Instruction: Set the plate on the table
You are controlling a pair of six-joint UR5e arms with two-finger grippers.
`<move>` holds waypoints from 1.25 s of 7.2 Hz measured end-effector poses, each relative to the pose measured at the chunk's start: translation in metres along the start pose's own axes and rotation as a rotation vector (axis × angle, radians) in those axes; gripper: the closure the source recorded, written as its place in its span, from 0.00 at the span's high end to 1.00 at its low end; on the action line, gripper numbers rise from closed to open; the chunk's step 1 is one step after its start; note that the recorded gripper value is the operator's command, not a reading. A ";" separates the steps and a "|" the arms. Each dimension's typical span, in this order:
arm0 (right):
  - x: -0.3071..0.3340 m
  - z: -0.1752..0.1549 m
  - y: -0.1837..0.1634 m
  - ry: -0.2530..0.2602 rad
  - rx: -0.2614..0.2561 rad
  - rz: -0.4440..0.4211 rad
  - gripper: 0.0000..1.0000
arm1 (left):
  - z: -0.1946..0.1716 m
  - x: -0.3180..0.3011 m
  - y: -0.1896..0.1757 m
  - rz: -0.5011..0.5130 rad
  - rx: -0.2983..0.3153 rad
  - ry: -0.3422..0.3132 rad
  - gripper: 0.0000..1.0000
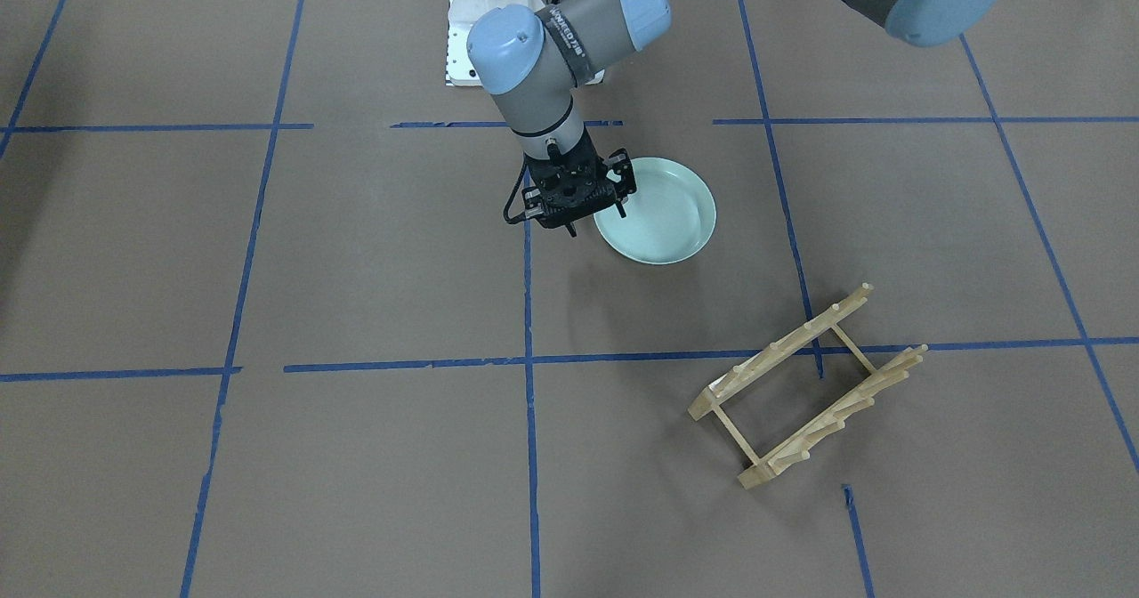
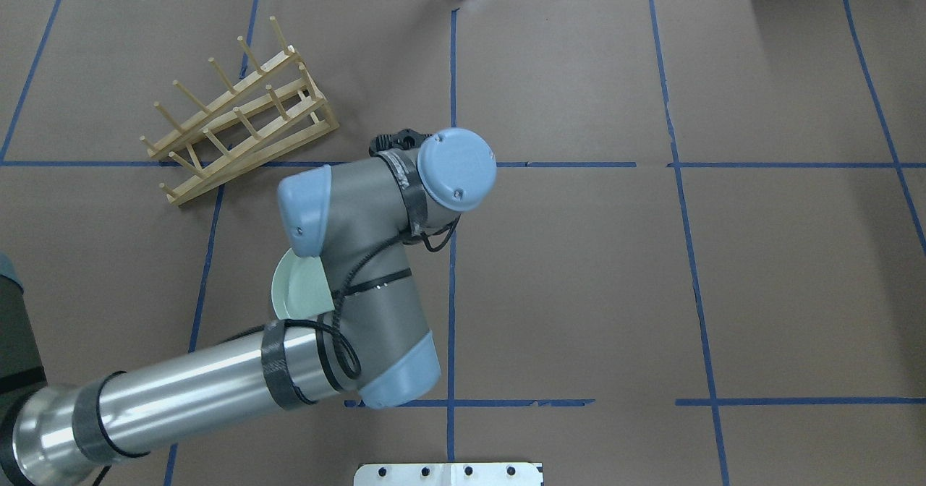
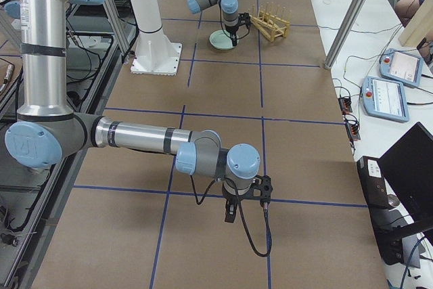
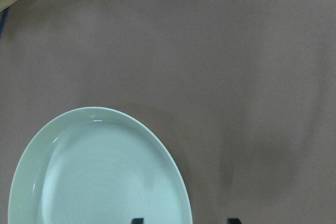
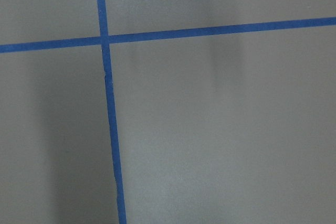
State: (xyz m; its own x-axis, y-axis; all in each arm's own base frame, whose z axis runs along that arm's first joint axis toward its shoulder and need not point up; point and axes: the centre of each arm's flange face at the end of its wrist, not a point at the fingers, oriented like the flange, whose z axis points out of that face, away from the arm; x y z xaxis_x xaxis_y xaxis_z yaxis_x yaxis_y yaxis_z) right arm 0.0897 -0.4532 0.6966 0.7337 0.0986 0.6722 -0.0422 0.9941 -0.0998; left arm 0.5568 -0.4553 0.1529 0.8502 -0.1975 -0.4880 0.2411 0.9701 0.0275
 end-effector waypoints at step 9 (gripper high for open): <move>0.000 0.000 0.000 0.000 -0.001 0.001 1.00 | 0.084 -0.719 -0.248 0.342 -0.118 0.311 1.00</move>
State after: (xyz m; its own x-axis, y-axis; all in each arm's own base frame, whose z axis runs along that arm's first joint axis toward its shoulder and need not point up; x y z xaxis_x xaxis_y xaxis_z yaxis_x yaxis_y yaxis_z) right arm 0.0897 -0.4531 0.6970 0.7337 0.0992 0.6722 -0.0422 0.9940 -0.1006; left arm -0.0750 -0.5654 0.5708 0.6871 0.1700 -0.7064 -0.0982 0.9851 0.1415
